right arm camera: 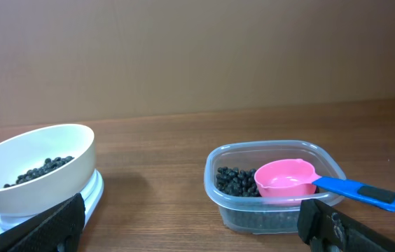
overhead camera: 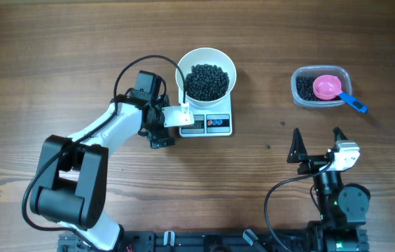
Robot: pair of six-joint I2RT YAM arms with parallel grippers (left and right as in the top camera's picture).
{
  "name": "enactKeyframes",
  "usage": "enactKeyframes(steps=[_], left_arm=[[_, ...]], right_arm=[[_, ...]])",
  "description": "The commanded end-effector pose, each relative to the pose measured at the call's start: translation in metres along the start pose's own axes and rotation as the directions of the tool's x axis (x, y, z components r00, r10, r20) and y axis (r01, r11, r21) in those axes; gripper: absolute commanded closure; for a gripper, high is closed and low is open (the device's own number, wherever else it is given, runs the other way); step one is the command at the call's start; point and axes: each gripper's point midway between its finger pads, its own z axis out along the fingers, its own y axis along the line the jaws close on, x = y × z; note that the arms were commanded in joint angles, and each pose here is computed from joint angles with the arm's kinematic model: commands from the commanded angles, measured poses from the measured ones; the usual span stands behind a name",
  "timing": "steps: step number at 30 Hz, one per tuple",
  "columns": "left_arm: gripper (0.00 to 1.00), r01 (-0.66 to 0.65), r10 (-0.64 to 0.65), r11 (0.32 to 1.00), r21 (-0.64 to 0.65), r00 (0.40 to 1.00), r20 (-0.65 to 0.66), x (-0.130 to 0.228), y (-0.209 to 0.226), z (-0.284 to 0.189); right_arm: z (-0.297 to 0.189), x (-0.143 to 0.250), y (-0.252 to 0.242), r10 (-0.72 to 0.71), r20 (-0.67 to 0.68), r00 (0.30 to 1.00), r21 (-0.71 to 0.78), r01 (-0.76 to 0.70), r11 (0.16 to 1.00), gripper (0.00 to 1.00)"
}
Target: Scoop item into bowl and weigh 150g on scale
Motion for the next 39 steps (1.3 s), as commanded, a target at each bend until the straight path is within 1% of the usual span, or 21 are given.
enactKeyframes(steps=[1, 7, 9, 11, 15, 17, 31, 35, 37, 39], left_arm=[[0.00, -0.041, 0.041, 0.999, 0.006, 0.999, 0.029, -0.002, 0.000, 0.013], [0.00, -0.045, 0.044, 0.999, 0.016, 0.995, 0.090, -0.013, -0.002, 0.014], [0.00, -0.047, 0.041, 0.998, 0.039, 0.989, 0.142, -0.021, -0.006, 0.013], [0.00, -0.045, 0.027, 0.995, 0.089, 0.980, 0.199, -0.030, -0.016, 0.011], [0.00, -0.038, 0.005, 0.990, 0.138, 0.972, 0.237, -0.035, -0.026, 0.009], [0.00, -0.008, -0.028, 0.989, 0.150, 0.970, 0.240, -0.037, -0.027, 0.008], [0.00, 0.000, -0.037, 0.986, 0.164, 0.974, 0.222, -0.033, -0.031, 0.009], [0.00, 0.096, -0.133, 0.978, 0.187, 0.972, 0.195, -0.031, -0.032, 0.009], [0.00, 0.095, -0.131, 0.979, 0.181, 0.972, 0.195, -0.031, -0.030, 0.009], [0.00, 0.102, -0.131, 0.979, 0.175, 0.978, 0.162, -0.025, -0.031, 0.010]], right_arm=[[-0.001, -0.006, -0.003, 0.005, 0.020, 1.000, 0.015, -0.005, 1.000, 0.00], [-0.001, -0.006, -0.003, 0.005, 0.020, 1.000, 0.015, -0.005, 1.000, 0.00], [-0.001, -0.006, -0.003, 0.005, 0.020, 1.000, 0.015, -0.005, 1.000, 0.00], [-0.001, -0.006, -0.003, 0.005, 0.020, 1.000, 0.015, -0.005, 1.000, 0.00], [-0.001, -0.006, -0.003, 0.005, 0.020, 1.000, 0.015, -0.005, 1.000, 0.01], [-0.001, -0.006, -0.003, 0.005, 0.020, 1.000, 0.015, -0.005, 1.000, 0.00], [-0.001, -0.006, -0.003, 0.005, 0.020, 1.000, 0.015, -0.005, 1.000, 0.00], [-0.001, -0.006, -0.003, 0.005, 0.020, 1.000, 0.015, -0.005, 1.000, 0.00], [-0.001, -0.006, -0.003, 0.006, 0.020, 1.000, 0.015, -0.006, 1.000, 0.00], [-0.001, -0.006, -0.003, 0.005, 0.020, 1.000, 0.015, -0.005, 1.000, 0.00]])
